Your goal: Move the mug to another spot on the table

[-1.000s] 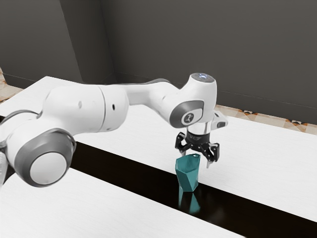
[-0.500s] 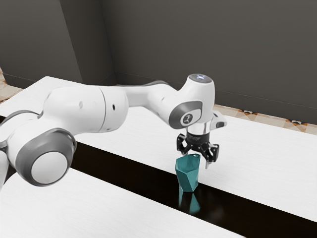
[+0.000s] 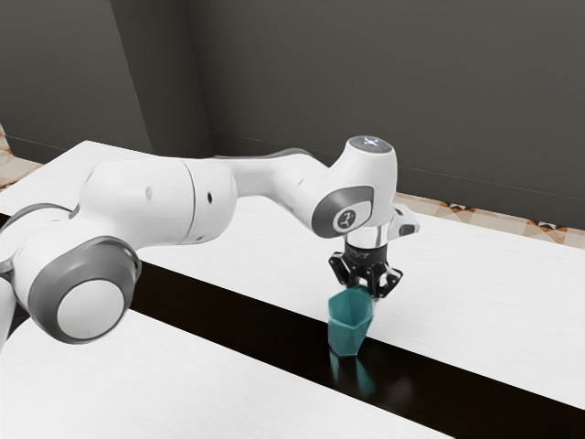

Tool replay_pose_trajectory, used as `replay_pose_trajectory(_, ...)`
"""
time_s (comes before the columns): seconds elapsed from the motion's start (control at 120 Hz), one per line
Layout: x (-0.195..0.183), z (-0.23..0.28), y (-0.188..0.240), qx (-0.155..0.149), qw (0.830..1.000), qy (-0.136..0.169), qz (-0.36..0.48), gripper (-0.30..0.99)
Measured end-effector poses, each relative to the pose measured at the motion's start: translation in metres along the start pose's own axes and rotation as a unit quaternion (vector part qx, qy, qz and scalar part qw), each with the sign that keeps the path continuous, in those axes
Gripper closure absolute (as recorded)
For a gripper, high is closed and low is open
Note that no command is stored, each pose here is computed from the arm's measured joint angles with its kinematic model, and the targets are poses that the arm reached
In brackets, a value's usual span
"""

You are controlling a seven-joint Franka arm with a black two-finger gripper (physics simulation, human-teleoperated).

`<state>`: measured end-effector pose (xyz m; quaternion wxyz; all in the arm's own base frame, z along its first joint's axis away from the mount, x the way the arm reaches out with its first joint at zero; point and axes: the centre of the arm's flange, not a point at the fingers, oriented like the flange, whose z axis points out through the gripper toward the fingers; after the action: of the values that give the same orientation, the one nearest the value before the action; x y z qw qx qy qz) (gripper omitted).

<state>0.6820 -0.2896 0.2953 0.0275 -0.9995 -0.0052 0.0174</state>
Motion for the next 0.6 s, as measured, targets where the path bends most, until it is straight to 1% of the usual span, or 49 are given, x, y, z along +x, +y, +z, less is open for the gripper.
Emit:
replay_pose_trajectory(0.042,0.000,-0.001,0.000,0.001,1.000,0.000,0.001,0.59)
replay_pose_trajectory(0.167,-0.001,-0.005,0.000,0.005,1.000,-0.003,0.000,0.65)
replay_pose_trajectory(0.275,-0.005,-0.009,0.001,0.017,1.000,-0.012,0.000,0.69)
replay_pose_trajectory(0.483,-0.013,-0.019,0.003,0.055,0.998,-0.032,-0.006,0.74)
replay_pose_trajectory(0.6,-0.008,-0.015,-0.021,0.081,0.995,-0.046,-0.027,0.74)
